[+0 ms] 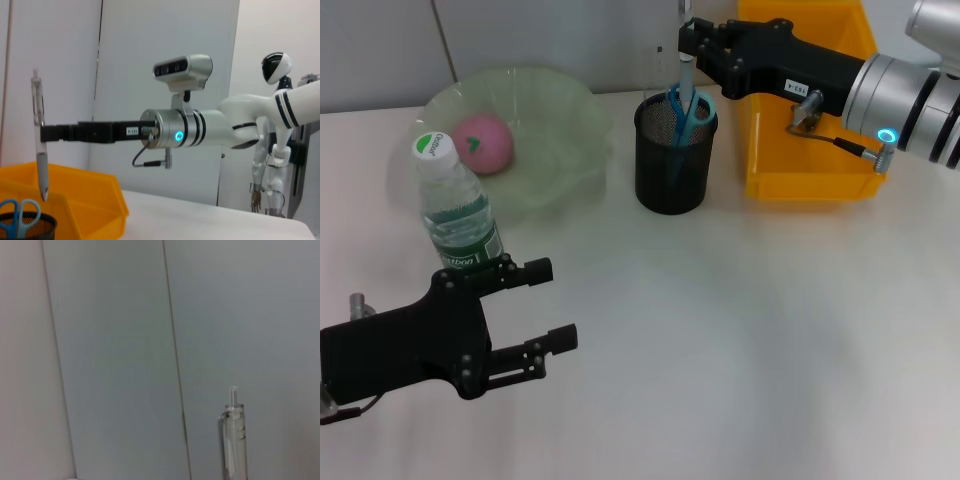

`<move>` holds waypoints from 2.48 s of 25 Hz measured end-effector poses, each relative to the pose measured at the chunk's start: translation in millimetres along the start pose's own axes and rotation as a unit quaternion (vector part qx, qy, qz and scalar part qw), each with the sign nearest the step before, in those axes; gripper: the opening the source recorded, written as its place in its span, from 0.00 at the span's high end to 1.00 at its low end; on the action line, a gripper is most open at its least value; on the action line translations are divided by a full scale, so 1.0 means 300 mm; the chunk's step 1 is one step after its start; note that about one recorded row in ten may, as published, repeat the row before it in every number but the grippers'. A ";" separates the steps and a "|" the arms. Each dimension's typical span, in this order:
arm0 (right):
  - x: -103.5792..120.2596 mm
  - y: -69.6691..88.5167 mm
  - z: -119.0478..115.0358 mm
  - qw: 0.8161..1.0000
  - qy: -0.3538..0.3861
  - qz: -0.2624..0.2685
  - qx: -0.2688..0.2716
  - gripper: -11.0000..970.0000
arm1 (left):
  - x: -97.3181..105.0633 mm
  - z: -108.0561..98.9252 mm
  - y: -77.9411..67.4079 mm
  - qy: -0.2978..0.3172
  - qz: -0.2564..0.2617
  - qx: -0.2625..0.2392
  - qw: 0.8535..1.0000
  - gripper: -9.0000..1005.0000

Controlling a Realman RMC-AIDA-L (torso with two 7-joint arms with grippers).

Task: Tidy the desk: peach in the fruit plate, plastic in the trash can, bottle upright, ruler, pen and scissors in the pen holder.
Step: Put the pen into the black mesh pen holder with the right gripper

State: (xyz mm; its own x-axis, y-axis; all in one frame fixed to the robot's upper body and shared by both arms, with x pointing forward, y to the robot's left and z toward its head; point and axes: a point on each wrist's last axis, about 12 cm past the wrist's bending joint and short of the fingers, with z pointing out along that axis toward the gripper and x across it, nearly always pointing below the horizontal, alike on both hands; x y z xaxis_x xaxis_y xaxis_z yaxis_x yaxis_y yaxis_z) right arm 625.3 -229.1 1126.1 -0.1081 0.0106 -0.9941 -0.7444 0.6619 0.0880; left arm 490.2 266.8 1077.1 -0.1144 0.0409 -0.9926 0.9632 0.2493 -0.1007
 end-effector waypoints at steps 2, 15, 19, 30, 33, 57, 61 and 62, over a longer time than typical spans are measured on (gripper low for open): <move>0.002 -0.004 0.001 1.000 0.002 0.000 0.005 0.85 | -0.006 0.000 0.002 -0.004 0.001 0.001 1.000 0.26; -0.012 -0.016 0.020 1.000 -0.001 -0.008 0.020 0.85 | -0.011 0.001 0.000 -0.010 -0.002 0.005 1.000 0.26; -0.005 -0.009 0.036 1.000 0.002 -0.010 0.018 0.85 | -0.011 0.002 -0.001 -0.011 -0.004 0.007 1.000 0.26; 0.023 -0.003 0.089 0.999 0.032 0.001 0.030 0.85 | -0.011 0.001 -0.005 -0.013 -0.006 0.010 1.000 0.26; 0.030 0.000 0.095 0.999 0.041 -0.002 0.031 0.85 | -0.009 -0.001 -0.008 -0.013 -0.007 0.011 1.000 0.26; 0.063 0.015 0.130 0.997 0.064 0.004 0.038 0.85 | -0.008 -0.004 -0.023 -0.020 -0.013 0.025 0.999 0.26; 0.067 0.014 0.125 0.997 0.065 0.005 0.039 0.85 | -0.008 -0.004 -0.024 -0.021 -0.013 0.026 0.999 0.26; 0.066 0.013 0.123 0.997 0.064 0.005 0.040 0.85 | -0.008 -0.003 -0.024 -0.021 -0.013 0.026 0.999 0.26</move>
State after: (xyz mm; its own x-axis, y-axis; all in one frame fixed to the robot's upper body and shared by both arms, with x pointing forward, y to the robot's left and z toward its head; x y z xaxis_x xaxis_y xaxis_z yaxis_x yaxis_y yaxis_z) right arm 644.5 -198.5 1104.4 -0.2017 -0.0747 -0.9766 -0.6893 0.7192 0.0873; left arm 483.4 265.8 1080.3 -0.1303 -0.0061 -0.9915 0.9715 0.1988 -0.1289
